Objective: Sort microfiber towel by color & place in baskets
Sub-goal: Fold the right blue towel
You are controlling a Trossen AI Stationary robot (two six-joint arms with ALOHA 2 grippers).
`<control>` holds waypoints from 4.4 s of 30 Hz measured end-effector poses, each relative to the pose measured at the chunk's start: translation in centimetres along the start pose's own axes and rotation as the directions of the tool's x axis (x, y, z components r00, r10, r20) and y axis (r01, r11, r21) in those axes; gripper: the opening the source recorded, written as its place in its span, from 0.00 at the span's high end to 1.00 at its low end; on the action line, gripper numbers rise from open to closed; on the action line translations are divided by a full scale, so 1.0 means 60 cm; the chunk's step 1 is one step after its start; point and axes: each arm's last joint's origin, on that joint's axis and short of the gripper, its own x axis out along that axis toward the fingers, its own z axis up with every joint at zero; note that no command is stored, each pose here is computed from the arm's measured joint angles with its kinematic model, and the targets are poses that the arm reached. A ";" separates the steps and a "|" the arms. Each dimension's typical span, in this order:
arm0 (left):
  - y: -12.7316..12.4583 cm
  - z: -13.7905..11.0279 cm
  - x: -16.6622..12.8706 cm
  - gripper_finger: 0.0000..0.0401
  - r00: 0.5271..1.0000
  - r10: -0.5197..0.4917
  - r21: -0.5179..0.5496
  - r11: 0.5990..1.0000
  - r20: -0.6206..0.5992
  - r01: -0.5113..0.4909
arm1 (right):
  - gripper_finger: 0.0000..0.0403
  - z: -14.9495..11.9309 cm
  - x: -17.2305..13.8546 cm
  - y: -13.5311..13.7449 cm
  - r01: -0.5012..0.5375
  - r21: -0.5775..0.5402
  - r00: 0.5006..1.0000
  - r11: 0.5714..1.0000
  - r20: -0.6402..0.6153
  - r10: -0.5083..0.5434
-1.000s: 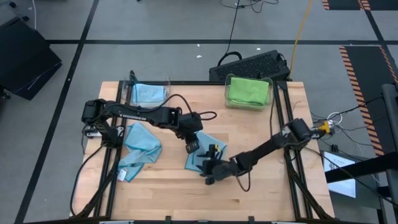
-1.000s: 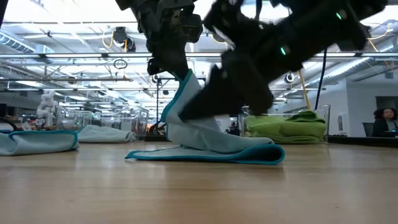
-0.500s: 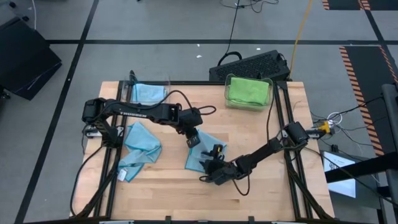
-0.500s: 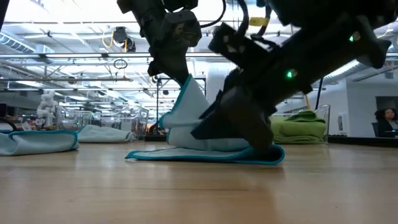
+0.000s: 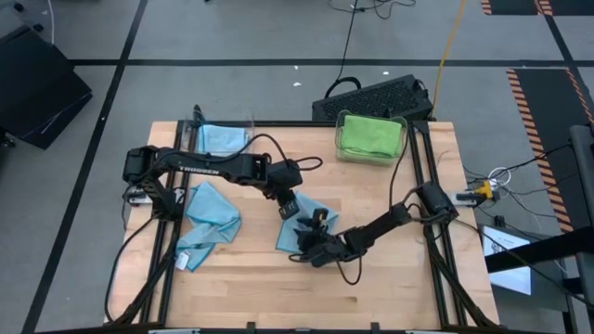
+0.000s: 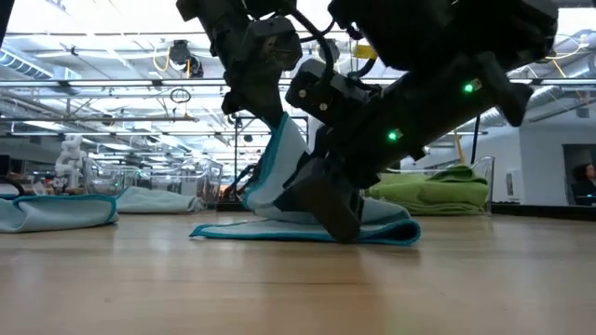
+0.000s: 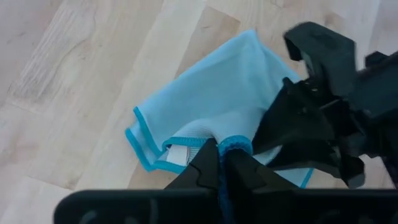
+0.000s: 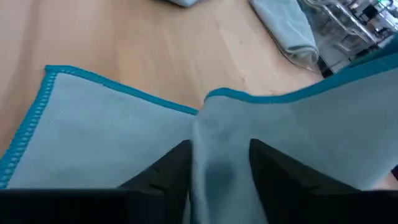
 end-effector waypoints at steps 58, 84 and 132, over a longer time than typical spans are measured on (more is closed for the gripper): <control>-0.054 0.038 -0.046 0.97 0.909 0.012 0.221 0.969 0.416 -0.113 | 1.00 -0.062 -0.181 -0.223 -0.651 0.633 0.712 0.419 0.318 0.626; -0.081 -0.011 -0.018 0.97 0.986 -0.021 0.330 0.943 0.166 -0.036 | 1.00 -0.059 -0.205 -0.210 -0.697 0.654 0.616 0.293 0.338 0.711; -0.015 0.053 -0.014 0.99 0.848 0.030 0.300 0.928 0.529 -0.220 | 1.00 -0.078 -0.228 -0.289 -0.528 0.730 0.788 0.434 0.231 0.571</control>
